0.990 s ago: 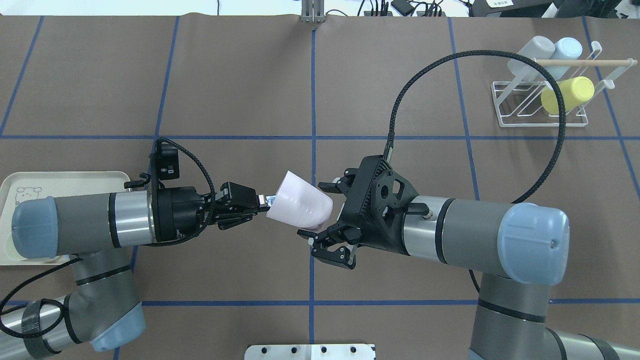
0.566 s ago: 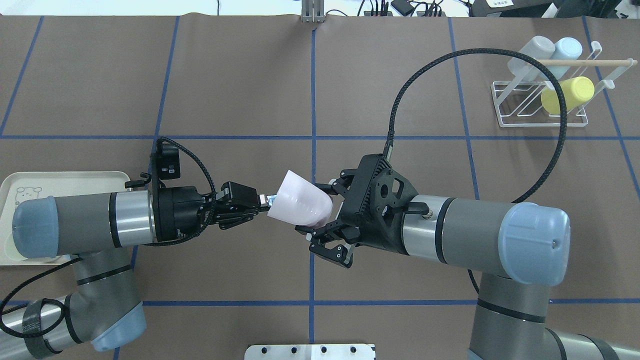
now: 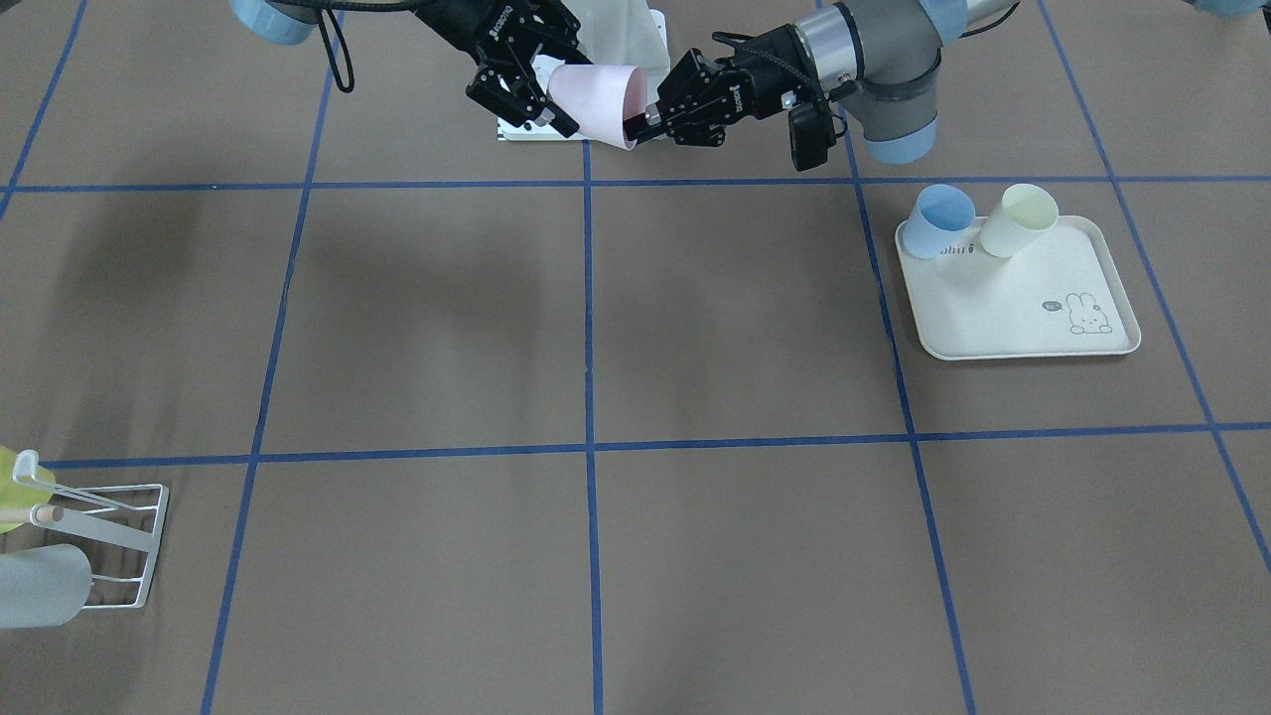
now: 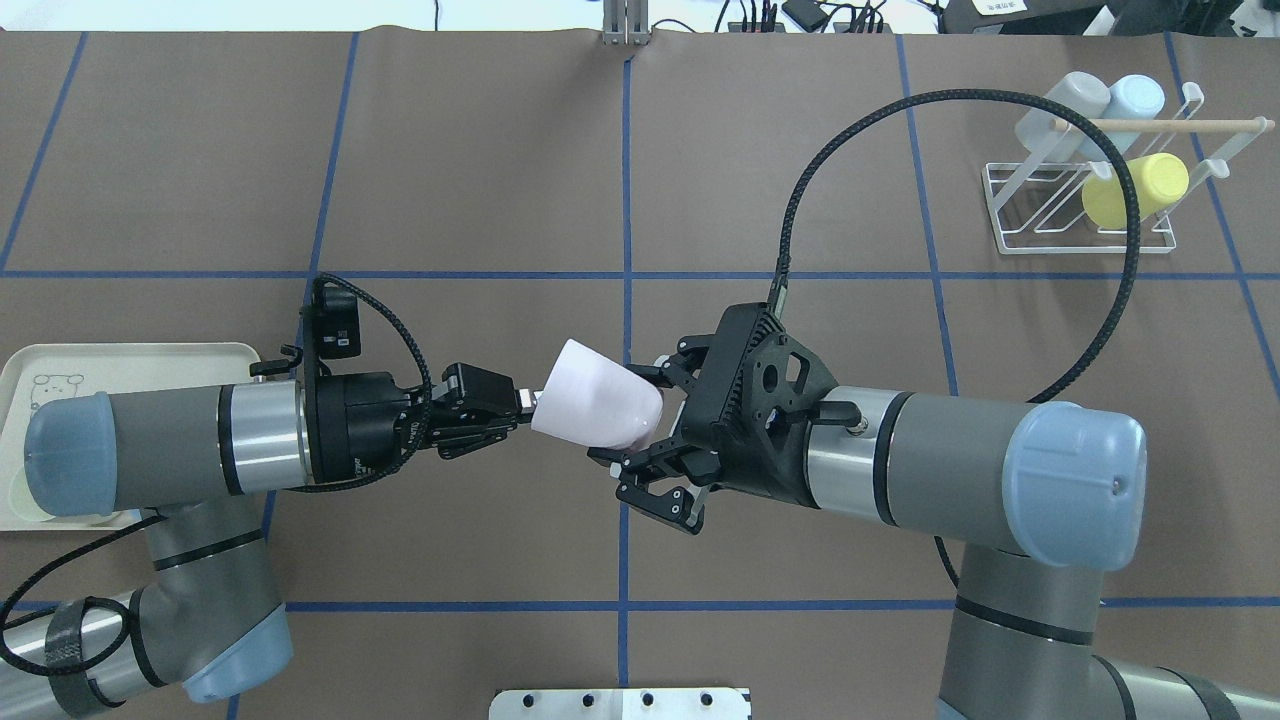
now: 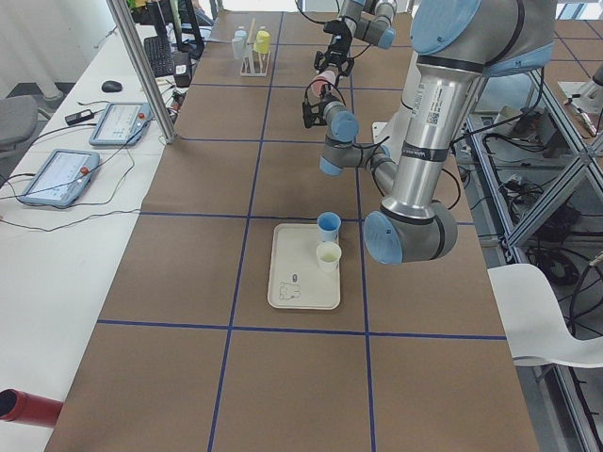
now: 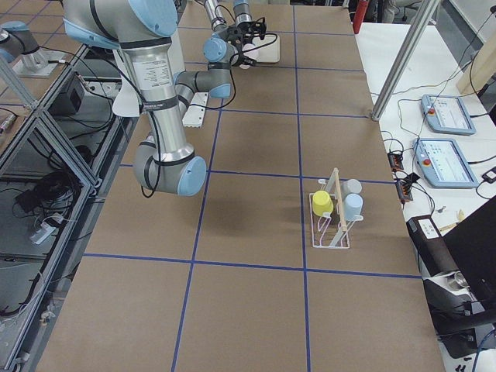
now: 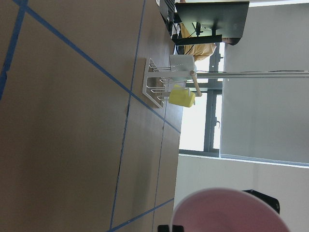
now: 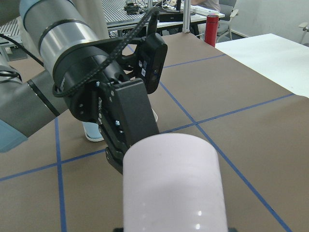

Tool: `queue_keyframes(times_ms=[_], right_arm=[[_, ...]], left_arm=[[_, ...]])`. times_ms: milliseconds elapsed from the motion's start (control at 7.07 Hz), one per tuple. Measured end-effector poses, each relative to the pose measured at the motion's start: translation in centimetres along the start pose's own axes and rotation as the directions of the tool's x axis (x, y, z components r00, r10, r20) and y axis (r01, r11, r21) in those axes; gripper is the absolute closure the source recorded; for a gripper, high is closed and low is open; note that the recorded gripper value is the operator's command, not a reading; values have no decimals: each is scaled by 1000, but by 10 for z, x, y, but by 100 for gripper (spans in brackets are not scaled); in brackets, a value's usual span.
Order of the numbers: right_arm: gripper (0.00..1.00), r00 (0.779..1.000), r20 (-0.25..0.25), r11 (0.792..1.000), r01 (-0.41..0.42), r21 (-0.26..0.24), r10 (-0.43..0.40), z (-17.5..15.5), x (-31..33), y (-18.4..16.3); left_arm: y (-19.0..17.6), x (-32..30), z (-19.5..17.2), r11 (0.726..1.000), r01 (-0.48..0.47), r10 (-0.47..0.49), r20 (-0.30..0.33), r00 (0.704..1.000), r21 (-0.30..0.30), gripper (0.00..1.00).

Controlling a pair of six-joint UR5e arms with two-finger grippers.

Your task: Transfer IKEA cup to right arm and place on rack

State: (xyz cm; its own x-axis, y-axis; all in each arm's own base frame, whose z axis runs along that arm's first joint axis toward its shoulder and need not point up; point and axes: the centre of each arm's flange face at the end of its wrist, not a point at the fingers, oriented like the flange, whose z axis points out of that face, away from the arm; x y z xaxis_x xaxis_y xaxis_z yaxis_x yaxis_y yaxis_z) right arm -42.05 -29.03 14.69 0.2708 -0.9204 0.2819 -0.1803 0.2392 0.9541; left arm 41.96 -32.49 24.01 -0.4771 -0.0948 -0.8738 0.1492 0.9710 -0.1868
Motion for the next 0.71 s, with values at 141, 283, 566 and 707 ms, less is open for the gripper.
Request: queue_keyframes(times_ms=[141,283,566,707], right_arm=[[74,1000,0,1000,0,0,0,-1,0,0],[74,1000,0,1000,0,-2,0,0,0,1],[76,1000,2,1000,0,-4,0,0,1,1],[77,1000,1,1000,0,-4,0,-1,1,1]], left_arm=[[1,2,-1,1000,-8,8,-4,1000,-1,0],[1,4,-2,1000,-21,21,-9,1000,-2,0],[1,8,-3,999,-36,36,-15,999,-8,0],[-1,10,-5,999,-40,40,-17,999,-7,0]])
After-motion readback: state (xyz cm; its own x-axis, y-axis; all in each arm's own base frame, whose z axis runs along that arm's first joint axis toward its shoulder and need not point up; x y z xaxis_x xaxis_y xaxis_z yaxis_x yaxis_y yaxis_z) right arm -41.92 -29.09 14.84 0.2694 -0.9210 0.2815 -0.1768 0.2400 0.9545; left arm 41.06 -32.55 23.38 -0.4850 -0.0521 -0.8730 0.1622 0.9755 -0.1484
